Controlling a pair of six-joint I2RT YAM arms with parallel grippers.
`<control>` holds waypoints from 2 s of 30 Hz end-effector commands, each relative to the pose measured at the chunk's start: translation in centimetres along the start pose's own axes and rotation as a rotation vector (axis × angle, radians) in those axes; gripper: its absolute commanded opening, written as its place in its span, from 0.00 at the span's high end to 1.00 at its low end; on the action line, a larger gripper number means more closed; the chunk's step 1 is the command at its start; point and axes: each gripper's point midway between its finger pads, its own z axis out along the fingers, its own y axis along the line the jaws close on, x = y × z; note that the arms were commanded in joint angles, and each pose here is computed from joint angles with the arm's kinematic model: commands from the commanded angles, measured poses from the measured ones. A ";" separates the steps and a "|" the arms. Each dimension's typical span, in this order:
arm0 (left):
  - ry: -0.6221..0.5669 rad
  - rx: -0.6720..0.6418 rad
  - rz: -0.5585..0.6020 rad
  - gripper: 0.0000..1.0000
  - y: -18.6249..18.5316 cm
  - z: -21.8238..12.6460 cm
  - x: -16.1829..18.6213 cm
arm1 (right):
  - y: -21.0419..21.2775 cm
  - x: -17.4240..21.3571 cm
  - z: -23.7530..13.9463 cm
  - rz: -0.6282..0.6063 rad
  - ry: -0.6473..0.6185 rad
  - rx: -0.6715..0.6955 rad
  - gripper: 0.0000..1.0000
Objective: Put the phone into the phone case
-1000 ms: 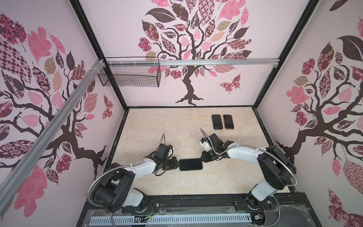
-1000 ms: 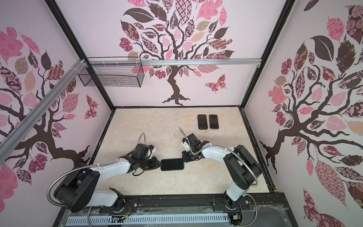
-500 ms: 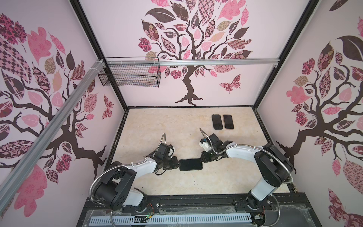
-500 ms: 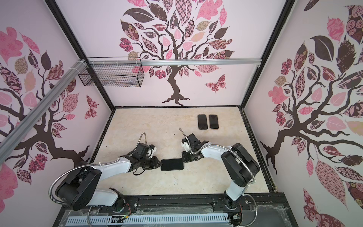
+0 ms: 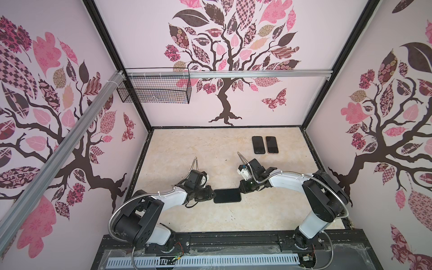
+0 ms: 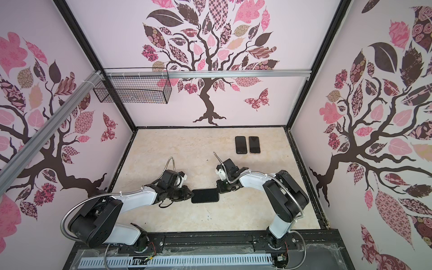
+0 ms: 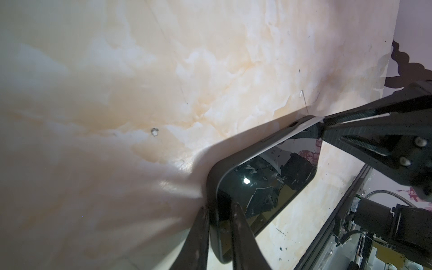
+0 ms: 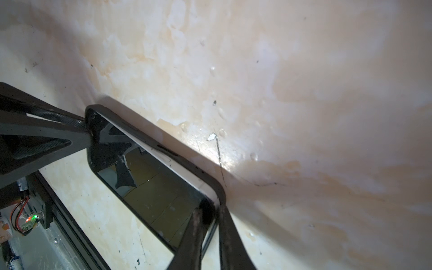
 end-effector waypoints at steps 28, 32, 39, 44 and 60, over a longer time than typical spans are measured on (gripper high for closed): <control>-0.005 0.006 -0.010 0.78 0.8 0.8 0.6 | -1.6 6.4 7.3 0.015 0.252 0.105 0.84; -0.005 0.005 -0.015 0.78 0.8 0.8 0.6 | -2.3 7.1 8.1 0.025 0.267 0.130 0.85; -0.009 0.003 -0.017 0.78 0.8 0.8 0.5 | -3.9 8.9 9.4 0.041 0.304 0.175 0.86; -0.008 -0.005 -0.023 0.78 1.0 0.9 0.5 | -5.2 9.9 9.8 0.040 0.328 0.230 0.86; 0.005 -0.013 -0.024 0.78 1.4 1.3 0.8 | -6.7 11.7 11.1 0.023 0.394 0.327 0.86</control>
